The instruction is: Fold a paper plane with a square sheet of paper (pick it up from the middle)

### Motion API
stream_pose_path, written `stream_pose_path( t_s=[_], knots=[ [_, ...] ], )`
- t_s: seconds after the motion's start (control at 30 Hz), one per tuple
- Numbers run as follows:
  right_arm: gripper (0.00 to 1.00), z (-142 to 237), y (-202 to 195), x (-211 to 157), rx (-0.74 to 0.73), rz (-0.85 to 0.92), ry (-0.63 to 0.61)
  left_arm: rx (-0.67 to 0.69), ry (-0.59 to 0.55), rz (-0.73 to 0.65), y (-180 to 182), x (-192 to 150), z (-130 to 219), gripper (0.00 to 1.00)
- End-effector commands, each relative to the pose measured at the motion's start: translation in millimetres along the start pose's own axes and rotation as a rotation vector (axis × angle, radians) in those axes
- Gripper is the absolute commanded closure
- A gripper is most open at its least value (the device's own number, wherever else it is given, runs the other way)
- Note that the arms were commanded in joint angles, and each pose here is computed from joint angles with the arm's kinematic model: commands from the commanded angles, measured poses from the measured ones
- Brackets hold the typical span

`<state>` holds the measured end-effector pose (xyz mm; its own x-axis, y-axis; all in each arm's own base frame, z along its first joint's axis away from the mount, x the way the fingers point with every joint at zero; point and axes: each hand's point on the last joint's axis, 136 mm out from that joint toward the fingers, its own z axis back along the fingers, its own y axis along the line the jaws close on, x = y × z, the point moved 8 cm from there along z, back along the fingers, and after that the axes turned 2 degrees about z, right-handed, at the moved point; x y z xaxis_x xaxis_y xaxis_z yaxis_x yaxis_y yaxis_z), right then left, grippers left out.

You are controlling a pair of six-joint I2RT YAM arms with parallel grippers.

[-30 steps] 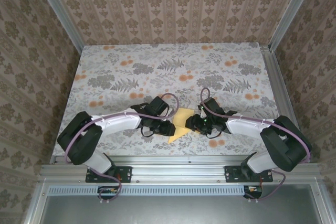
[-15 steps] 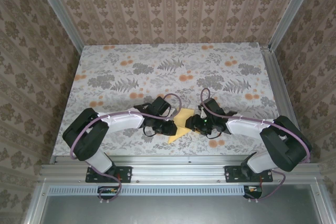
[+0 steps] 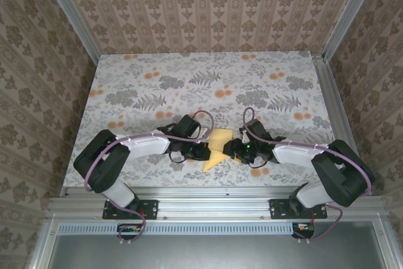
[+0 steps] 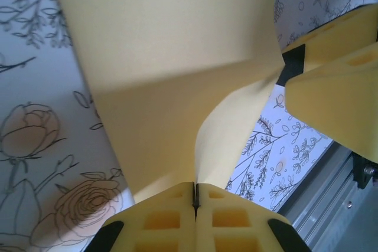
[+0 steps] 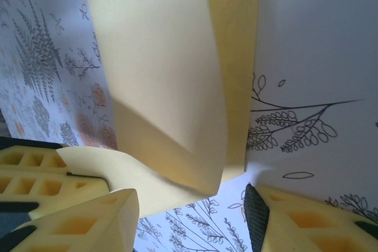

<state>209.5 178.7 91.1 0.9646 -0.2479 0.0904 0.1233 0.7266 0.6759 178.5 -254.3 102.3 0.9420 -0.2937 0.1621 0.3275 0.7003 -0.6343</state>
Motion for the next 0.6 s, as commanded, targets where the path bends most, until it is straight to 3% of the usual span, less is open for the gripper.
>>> stream_pose_path(
  t_s=[0.0,0.57],
  knots=[
    [0.46,4,5,1,0.065,-0.023,-0.011,-0.081,-0.041,0.002,-10,4,11,0.96],
    [0.47,3,17,7,0.204,-0.057,-0.029,-0.087,-0.025,0.033,3,-1,3,0.93]
  ],
)
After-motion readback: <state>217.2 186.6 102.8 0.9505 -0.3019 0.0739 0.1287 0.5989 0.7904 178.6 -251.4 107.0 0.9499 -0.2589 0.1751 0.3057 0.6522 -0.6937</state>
